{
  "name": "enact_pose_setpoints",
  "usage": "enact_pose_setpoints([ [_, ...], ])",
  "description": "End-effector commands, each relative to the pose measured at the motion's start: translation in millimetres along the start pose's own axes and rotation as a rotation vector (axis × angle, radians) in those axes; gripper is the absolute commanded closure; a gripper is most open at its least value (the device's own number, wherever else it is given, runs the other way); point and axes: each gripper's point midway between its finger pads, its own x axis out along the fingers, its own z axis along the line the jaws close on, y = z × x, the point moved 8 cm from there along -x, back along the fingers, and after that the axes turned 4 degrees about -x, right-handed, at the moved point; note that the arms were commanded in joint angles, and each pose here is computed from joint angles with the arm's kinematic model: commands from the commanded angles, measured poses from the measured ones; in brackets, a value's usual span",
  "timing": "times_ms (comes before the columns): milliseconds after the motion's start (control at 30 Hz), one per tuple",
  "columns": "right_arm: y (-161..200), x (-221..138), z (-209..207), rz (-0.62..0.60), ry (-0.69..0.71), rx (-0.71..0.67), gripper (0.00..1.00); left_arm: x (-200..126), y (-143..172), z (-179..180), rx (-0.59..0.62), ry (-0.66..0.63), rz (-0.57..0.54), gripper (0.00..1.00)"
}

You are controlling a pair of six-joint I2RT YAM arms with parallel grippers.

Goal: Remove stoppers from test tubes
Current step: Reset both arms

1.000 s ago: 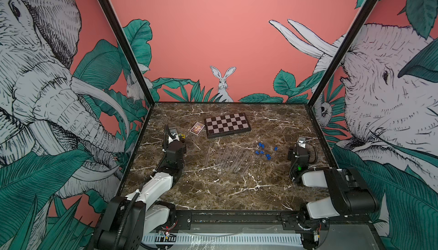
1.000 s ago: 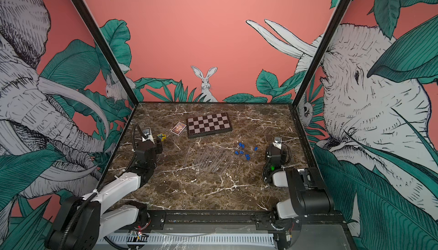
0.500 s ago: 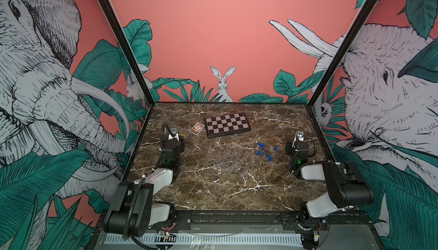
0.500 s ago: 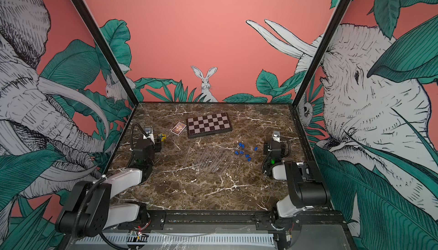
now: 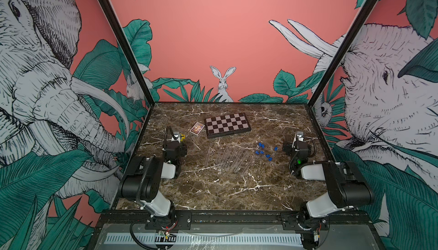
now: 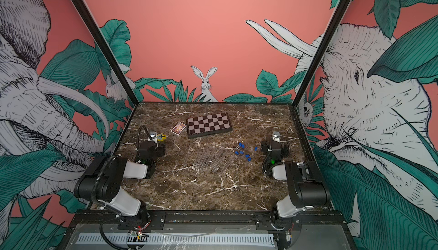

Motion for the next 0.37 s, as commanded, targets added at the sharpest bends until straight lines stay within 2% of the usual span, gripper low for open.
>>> enact_pose_setpoints([
  [0, -10.5, 0.1, -1.8, -0.044, 0.01, 0.016, 0.01, 0.0, -21.3, 2.5, -0.037, 0.007, -0.094, 0.01],
  [300, -11.0, 0.8, -1.1, -0.044, 0.007, 0.015, 0.01, -1.1, -21.6, 2.8, -0.038, 0.008, -0.082, 0.0],
  [333, -11.3, 0.7, 2.1, -0.048, -0.032, 0.003, 0.01, -0.9, -22.3, 3.0, -0.04, 0.005, -0.09, 0.01],
])
